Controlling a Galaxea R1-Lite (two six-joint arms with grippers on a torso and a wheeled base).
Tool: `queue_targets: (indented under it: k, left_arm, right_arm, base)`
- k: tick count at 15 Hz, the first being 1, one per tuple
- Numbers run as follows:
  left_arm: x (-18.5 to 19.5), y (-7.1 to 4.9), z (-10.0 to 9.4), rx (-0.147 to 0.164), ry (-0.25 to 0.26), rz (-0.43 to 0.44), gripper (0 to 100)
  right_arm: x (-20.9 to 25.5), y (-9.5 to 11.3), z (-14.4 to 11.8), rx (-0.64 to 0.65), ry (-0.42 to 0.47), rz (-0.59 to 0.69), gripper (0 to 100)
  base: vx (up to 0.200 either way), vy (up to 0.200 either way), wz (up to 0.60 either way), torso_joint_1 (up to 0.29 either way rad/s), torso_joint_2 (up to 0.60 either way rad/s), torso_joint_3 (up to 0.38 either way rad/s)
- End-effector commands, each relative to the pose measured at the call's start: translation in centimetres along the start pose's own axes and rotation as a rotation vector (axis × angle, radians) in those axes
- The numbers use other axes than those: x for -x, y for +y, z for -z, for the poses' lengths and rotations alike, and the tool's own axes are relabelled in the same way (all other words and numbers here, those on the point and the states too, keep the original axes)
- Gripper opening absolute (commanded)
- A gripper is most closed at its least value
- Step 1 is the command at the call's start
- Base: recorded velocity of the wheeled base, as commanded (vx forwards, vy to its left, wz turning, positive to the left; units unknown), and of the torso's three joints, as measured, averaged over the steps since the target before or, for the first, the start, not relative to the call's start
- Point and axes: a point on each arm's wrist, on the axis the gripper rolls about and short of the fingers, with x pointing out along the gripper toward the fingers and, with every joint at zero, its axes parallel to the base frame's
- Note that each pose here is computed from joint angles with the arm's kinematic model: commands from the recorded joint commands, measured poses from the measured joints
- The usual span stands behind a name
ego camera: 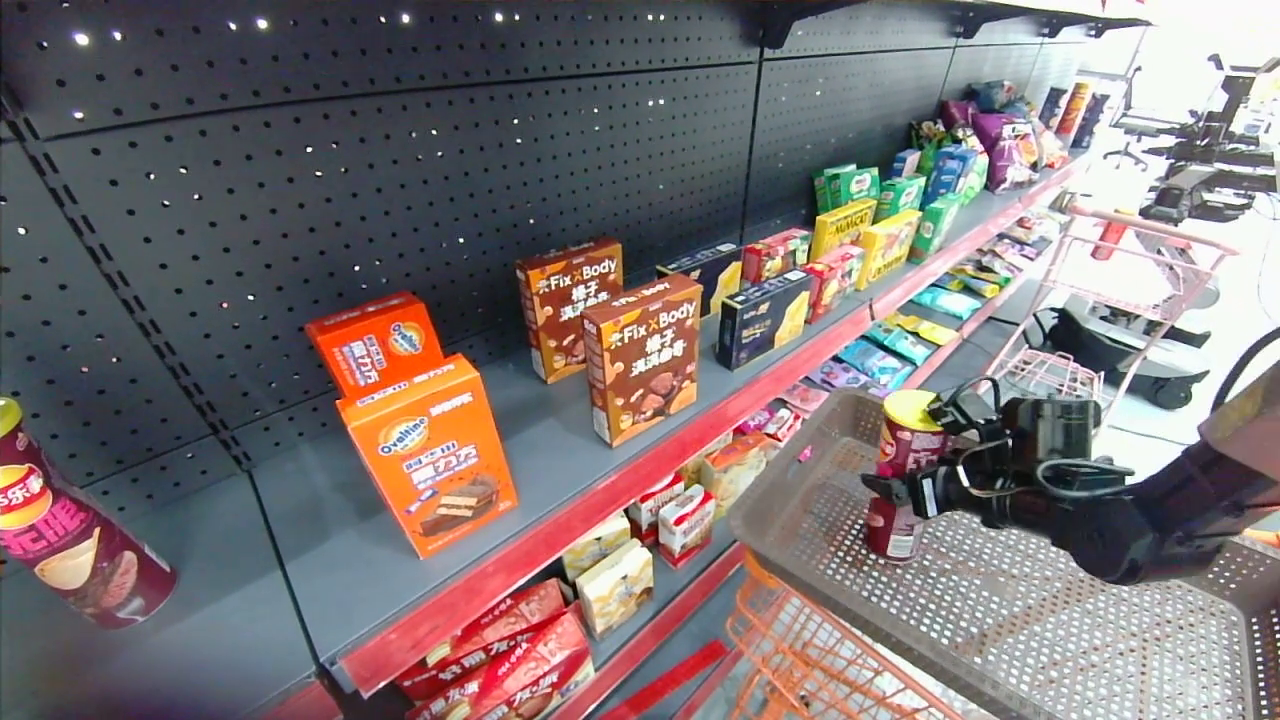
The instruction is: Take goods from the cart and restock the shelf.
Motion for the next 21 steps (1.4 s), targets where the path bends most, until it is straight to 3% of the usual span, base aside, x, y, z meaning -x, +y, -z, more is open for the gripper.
queue_targets:
  k: [1,7,10,12,13,16,18,21]
  left_arm:
    - [0.0,0.0,0.0,0.001,0.0,0.0,100]
    - [0.0,0.0,0.0,0.001,0.0,0.0,100]
    - [0.0,0.0,0.0,0.001,0.0,0.0,100]
    - [0.0,0.0,0.0,0.001,0.0,0.0,100]
    - [0.0,0.0,0.0,0.001,0.0,0.0,100]
    - [0.0,0.0,0.0,0.001,0.0,0.0,100]
    - [0.0,0.0,0.0,0.001,0.0,0.0,100]
    - [0.0,0.0,0.0,0.001,0.0,0.0,100]
  right_arm:
    - [-4.2,1.7,2.1,0.024,0.037,-0.063,0]
    - [-3.1,1.7,0.6,0.054,-0.014,-0.051,0]
    - [-0.5,1.0,-1.5,0.065,-0.105,0.013,0]
    - [6.9,-1.8,-5.5,0.06,-0.233,0.151,0]
    - [10.4,-2.2,-7.2,0.077,-0.297,0.184,0]
    - [19.4,-0.8,-11.3,0.157,-0.515,0.243,0]
    - [25.6,1.1,-11.0,0.209,-0.567,0.344,0]
    - [30.6,3.0,-7.6,0.228,-0.549,0.419,0]
  base:
    - [0.0,0.0,0.0,0.0,0.0,0.0]
    - [0.0,0.0,0.0,0.0,0.0,0.0]
    - [0.0,0.0,0.0,0.0,0.0,0.0]
    - [0.0,0.0,0.0,0.0,0.0,0.0]
    - [0.0,0.0,0.0,0.0,0.0,0.0]
    - [0.0,0.0,0.0,0.0,0.0,0.0]
    - [0.0,0.0,0.0,0.0,0.0,0.0]
    - [0.0,0.0,0.0,0.0,0.0,0.0]
